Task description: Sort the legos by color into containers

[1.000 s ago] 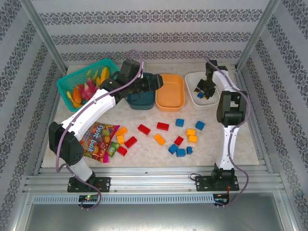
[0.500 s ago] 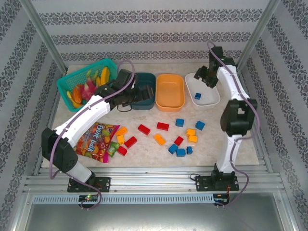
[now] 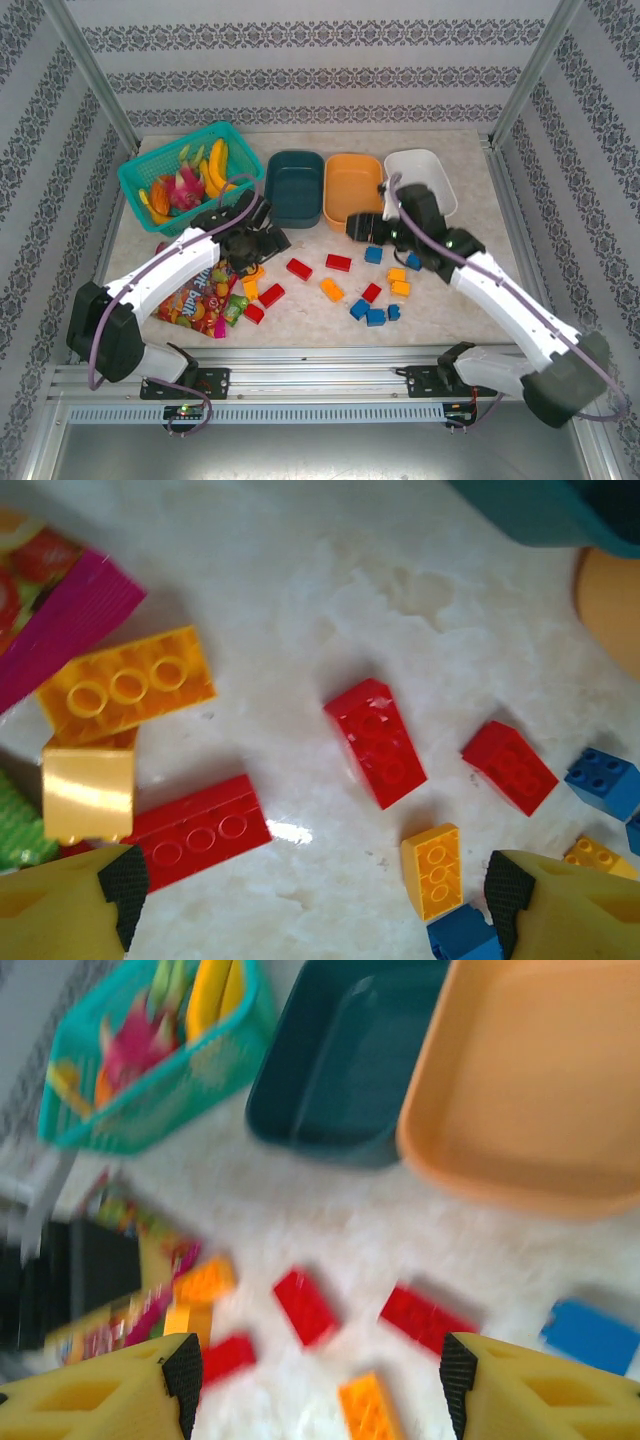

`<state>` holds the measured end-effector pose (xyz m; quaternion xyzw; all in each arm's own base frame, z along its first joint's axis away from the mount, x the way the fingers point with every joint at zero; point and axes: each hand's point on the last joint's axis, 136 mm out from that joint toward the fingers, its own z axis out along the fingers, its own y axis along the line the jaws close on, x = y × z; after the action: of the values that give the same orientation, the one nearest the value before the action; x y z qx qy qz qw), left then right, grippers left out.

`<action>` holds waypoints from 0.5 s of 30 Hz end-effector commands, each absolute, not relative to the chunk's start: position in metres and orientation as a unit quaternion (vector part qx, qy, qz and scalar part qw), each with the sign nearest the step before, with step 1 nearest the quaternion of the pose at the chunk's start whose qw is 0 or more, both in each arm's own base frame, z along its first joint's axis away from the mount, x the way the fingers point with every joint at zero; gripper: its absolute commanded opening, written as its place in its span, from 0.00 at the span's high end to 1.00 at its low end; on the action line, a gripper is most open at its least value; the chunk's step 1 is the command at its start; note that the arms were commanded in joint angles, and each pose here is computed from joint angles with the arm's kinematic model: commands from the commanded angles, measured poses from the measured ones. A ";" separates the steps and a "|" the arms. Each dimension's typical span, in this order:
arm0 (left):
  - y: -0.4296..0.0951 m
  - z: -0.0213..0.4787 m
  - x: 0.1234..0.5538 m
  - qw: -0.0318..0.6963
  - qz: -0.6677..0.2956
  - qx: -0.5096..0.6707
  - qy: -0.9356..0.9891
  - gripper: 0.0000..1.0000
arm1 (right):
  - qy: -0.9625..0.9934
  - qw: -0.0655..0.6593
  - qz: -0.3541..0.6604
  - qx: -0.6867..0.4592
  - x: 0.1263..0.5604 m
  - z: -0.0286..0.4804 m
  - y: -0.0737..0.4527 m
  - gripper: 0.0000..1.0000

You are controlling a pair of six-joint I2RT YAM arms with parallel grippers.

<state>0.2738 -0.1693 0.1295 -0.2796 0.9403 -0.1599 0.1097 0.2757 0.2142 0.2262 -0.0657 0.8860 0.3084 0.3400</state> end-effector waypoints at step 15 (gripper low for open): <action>-0.124 0.066 0.172 0.035 -0.129 -0.506 0.852 0.30 | 0.865 0.272 0.378 -0.185 0.200 0.183 0.258 0.35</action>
<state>0.1655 -0.1206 0.0676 -0.4527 0.8846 -0.1100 0.0227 0.2125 0.2417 0.1845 -0.1468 0.8808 0.3466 0.2871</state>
